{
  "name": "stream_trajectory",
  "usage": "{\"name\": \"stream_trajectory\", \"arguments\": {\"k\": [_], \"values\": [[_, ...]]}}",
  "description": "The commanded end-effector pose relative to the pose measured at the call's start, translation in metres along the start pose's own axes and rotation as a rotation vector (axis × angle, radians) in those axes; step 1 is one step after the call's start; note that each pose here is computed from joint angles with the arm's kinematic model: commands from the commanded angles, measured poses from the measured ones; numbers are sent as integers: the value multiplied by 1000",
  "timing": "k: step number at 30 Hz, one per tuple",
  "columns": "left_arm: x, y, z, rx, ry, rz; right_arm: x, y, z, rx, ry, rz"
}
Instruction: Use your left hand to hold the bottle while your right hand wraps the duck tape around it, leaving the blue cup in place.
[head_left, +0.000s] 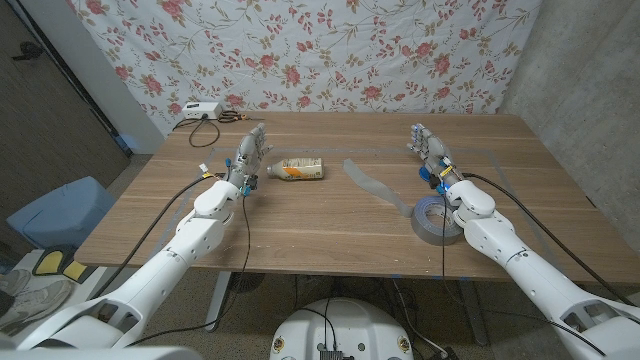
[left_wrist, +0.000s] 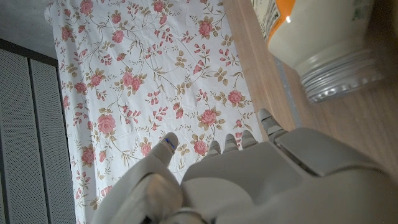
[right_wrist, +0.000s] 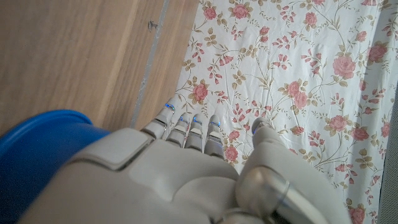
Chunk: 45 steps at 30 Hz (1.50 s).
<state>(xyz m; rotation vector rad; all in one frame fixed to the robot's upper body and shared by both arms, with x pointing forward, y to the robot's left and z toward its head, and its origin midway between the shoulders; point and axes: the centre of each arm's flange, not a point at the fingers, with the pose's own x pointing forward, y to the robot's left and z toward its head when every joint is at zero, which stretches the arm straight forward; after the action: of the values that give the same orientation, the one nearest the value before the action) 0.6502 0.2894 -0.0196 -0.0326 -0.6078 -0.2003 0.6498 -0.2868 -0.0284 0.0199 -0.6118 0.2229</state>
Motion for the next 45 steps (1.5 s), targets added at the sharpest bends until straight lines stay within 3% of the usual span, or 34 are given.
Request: {"name": "stream_trajectory", "arguments": {"k": [1, 7, 15, 27, 36, 45], "values": [[10, -8, 6, 64, 18, -5, 5, -10, 7, -24, -34, 5], [16, -14, 9, 90, 32, 10, 0, -20, 16, -89, -28, 26], [14, -16, 11, 145, 83, 24, -15, -28, 22, -165, -11, 34], [12, -6, 38, 390, 200, -66, -39, -31, 20, -164, -44, 16], [17, -1, 47, 584, 302, -136, -49, -23, 15, -161, -49, 1], [26, -5, 62, 786, 344, -194, -57, -15, 16, -161, -66, -12]]}}
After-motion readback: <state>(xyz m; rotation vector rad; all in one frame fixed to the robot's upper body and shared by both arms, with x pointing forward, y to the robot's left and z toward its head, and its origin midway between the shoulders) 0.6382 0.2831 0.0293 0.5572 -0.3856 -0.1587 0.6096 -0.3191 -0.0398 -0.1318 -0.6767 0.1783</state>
